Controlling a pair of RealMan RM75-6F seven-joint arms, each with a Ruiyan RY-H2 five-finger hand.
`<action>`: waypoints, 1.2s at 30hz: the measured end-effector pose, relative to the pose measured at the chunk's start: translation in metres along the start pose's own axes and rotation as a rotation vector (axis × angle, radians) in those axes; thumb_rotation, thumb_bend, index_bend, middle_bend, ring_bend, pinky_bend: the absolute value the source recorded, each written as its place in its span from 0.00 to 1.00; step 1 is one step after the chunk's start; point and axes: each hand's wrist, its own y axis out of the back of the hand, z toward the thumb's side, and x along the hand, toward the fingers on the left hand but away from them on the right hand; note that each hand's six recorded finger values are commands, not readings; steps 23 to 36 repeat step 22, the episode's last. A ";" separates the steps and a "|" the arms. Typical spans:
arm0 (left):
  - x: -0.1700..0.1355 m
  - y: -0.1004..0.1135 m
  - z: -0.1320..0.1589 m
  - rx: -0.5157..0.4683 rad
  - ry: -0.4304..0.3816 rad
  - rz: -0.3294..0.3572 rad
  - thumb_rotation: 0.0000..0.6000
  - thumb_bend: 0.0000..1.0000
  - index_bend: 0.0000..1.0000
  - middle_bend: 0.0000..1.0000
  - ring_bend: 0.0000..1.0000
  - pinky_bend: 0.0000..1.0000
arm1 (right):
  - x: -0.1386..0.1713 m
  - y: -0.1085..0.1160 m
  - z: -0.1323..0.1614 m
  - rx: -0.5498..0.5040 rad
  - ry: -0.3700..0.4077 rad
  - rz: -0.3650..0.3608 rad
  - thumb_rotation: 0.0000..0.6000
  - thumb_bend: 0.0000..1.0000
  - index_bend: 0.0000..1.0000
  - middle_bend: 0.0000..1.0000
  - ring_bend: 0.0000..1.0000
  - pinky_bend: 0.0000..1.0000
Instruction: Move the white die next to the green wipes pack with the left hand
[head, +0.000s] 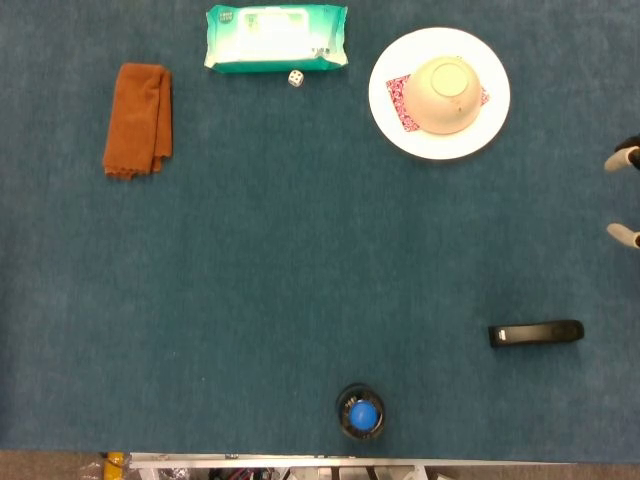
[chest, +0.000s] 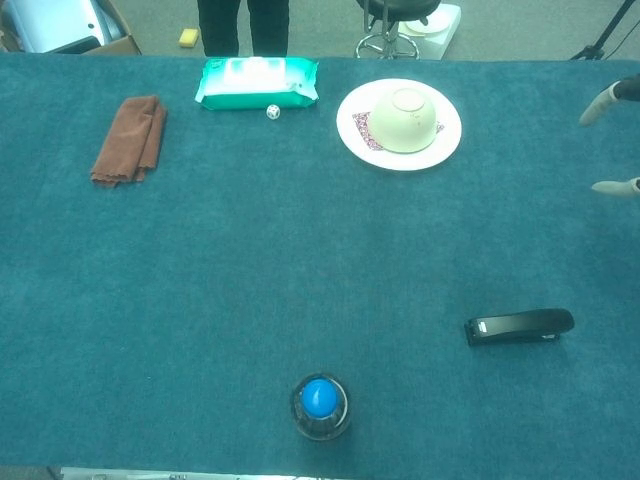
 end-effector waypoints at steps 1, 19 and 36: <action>0.000 -0.001 0.000 0.000 -0.006 -0.001 1.00 0.26 0.34 0.00 0.00 0.00 | 0.003 0.001 0.001 0.018 -0.001 -0.001 1.00 0.00 0.38 0.32 0.21 0.19; -0.002 -0.019 0.006 -0.027 -0.102 -0.035 1.00 0.26 0.35 0.00 0.00 0.00 | 0.063 0.015 -0.006 0.126 -0.131 -0.078 1.00 0.00 0.38 0.32 0.21 0.19; -0.004 -0.020 0.006 -0.026 -0.100 -0.037 1.00 0.26 0.35 0.00 0.00 0.00 | 0.065 0.014 -0.006 0.123 -0.133 -0.079 1.00 0.00 0.38 0.32 0.21 0.19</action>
